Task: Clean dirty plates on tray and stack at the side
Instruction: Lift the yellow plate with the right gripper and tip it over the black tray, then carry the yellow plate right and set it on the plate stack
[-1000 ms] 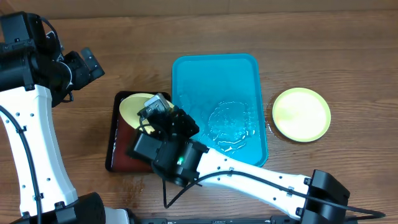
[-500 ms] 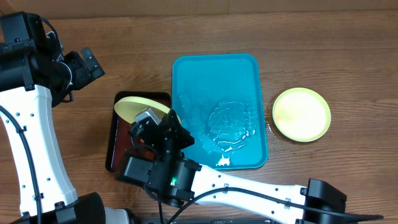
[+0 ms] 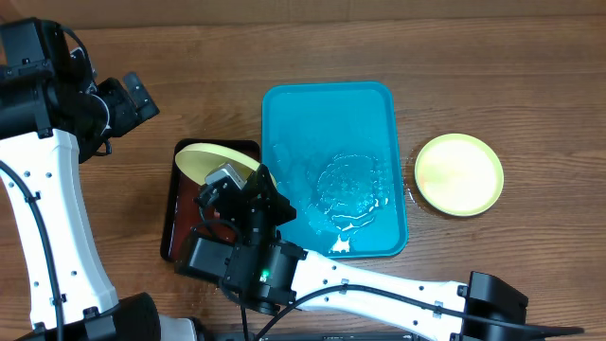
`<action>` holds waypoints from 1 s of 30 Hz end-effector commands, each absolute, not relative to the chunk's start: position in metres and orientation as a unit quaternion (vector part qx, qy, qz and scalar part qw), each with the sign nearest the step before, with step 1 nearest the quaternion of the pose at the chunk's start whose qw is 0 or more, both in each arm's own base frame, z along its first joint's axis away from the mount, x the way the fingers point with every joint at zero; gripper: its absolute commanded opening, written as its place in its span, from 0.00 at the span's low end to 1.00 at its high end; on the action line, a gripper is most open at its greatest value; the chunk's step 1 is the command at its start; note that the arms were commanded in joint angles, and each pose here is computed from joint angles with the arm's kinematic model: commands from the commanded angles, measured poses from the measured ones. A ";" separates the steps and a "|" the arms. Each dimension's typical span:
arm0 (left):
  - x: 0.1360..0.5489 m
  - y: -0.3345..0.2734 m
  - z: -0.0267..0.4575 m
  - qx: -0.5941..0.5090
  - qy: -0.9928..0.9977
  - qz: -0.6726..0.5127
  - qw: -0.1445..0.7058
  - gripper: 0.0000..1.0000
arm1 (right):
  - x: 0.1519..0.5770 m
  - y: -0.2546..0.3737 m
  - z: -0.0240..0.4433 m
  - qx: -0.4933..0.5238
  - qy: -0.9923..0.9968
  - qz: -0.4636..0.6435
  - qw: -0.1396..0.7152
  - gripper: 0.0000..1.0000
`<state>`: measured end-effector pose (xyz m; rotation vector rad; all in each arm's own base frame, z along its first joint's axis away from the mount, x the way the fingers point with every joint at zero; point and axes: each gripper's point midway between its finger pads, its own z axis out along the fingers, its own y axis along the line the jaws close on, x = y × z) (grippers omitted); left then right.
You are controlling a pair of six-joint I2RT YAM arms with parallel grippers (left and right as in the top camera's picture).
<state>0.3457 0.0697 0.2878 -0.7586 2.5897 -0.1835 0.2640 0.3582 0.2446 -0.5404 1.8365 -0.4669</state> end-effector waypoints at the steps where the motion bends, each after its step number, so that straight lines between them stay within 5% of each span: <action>1: 0.346 0.069 0.297 -0.269 0.932 -0.069 0.231 1.00 | 0.266 0.357 0.260 -0.203 0.774 -0.188 0.569 0.04; 17: 0.346 0.069 0.297 -0.269 0.932 -0.069 0.231 1.00 | 0.281 0.349 0.253 -0.177 0.793 -0.172 0.557 0.04; 25: 0.346 0.069 0.297 -0.269 0.932 -0.069 0.231 1.00 | 0.327 0.340 0.171 -0.129 0.945 0.118 0.278 0.04; 30: 0.346 0.069 0.297 -0.269 0.932 -0.069 0.231 1.00 | 0.348 0.320 0.217 -0.117 0.913 0.358 0.156 0.04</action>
